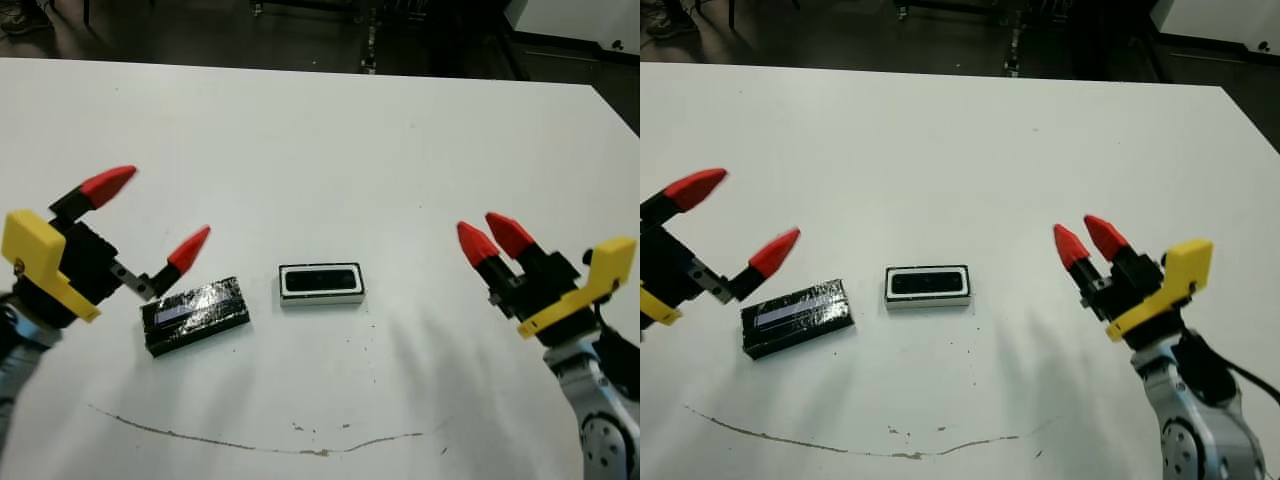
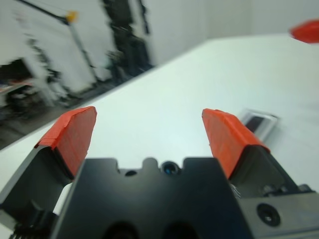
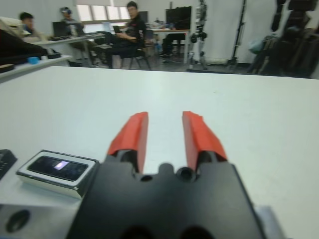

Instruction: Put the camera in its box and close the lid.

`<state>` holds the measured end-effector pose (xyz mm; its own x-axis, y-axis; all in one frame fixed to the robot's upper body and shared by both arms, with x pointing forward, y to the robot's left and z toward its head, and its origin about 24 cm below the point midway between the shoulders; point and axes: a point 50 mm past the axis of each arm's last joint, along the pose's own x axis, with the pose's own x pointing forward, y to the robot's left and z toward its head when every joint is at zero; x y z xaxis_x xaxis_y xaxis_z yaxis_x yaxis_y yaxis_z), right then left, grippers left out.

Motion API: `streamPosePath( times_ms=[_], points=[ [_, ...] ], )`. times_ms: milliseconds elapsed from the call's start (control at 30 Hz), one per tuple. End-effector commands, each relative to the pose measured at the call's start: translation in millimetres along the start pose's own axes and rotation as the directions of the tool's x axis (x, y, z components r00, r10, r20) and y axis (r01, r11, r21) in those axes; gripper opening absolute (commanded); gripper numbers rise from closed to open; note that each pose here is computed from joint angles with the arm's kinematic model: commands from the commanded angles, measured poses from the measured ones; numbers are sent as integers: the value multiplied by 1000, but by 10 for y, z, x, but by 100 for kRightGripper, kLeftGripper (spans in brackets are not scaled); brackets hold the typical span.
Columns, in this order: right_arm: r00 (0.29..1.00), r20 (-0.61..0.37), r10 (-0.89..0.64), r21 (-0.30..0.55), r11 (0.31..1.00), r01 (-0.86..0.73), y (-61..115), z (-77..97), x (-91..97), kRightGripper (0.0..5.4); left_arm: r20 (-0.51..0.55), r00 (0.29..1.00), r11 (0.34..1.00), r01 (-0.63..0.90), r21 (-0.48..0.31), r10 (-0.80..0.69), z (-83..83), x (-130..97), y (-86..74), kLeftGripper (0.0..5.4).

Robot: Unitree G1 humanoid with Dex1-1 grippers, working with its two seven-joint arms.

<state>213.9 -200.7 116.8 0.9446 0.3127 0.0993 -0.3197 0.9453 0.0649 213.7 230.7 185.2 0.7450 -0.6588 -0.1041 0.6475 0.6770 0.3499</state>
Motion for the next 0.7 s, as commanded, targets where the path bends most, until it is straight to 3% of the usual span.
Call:
streamPosePath(
  times_ms=[33,267,700],
  points=[
    [1000,1,-26,-8,1000,26,1,-45,-30,123,-71,993,995,93,-35,-95,24,41,57,540],
    [999,12,-31,-5,999,31,22,-67,-15,1,-143,973,983,183,-14,-183,38,131,26,540],
    [1000,6,-30,22,999,30,40,-104,15,1,-145,915,916,342,-211,-376,-259,242,-78,540]
  ],
)
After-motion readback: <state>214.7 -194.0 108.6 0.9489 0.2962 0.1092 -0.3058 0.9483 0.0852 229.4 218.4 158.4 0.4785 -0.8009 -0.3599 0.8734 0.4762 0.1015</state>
